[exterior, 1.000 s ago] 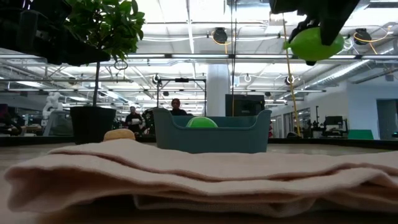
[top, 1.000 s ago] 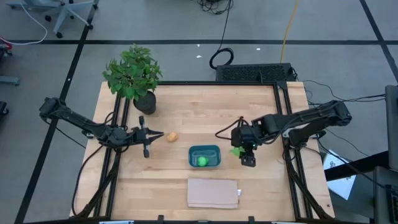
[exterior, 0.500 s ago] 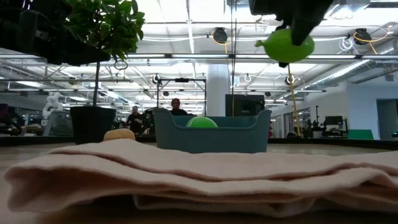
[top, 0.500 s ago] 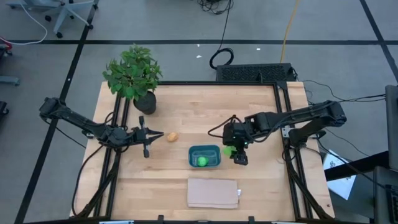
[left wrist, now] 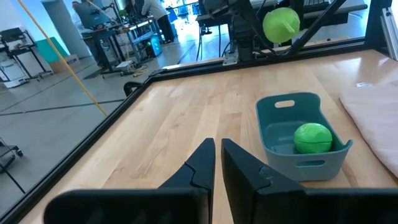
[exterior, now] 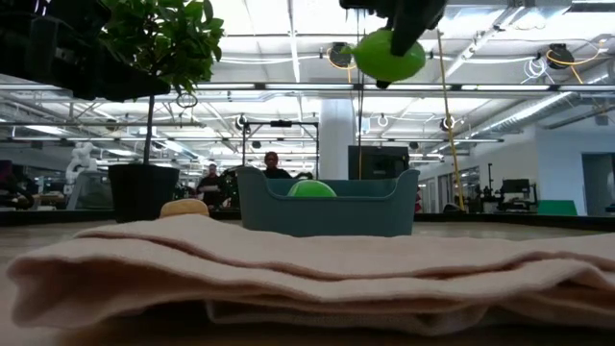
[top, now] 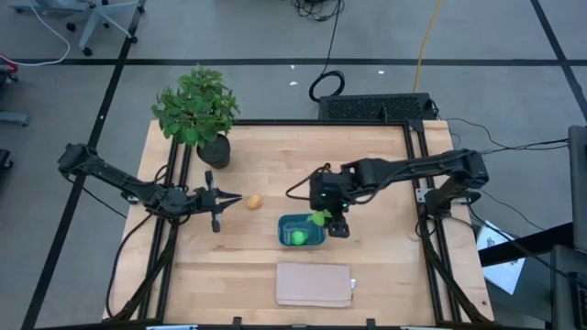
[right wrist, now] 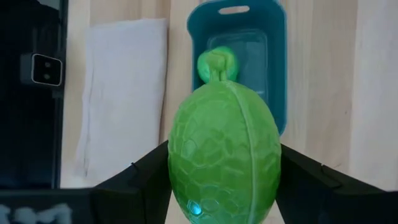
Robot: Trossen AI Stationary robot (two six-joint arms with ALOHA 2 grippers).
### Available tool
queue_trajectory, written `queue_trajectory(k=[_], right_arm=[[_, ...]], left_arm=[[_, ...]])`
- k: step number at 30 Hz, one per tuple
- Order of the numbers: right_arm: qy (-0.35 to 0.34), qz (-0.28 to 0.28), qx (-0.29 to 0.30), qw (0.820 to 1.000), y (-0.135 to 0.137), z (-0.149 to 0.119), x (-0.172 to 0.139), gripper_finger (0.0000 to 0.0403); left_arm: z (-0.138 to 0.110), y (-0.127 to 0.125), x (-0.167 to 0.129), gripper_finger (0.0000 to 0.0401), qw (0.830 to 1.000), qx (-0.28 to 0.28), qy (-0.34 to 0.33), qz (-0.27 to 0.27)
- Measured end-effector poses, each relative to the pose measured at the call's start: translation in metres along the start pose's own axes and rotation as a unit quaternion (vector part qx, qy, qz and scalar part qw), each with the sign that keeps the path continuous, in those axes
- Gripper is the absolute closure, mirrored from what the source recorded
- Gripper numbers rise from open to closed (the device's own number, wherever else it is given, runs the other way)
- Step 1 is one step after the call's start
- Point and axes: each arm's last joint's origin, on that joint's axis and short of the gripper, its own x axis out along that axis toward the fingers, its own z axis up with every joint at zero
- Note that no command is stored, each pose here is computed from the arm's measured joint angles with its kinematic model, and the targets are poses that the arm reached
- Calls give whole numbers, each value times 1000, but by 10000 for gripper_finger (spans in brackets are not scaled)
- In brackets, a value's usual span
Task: Pick and placing Produce into tupperware
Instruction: Put the green melon into the blue bin
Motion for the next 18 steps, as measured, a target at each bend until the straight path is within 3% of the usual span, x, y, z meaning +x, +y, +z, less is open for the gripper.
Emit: queue_trajectory(k=[18], right_arm=[[43,2,-35,998,-17,43,12,188]], left_arm=[[-1,0,0,368,1000,5,7,-1]])
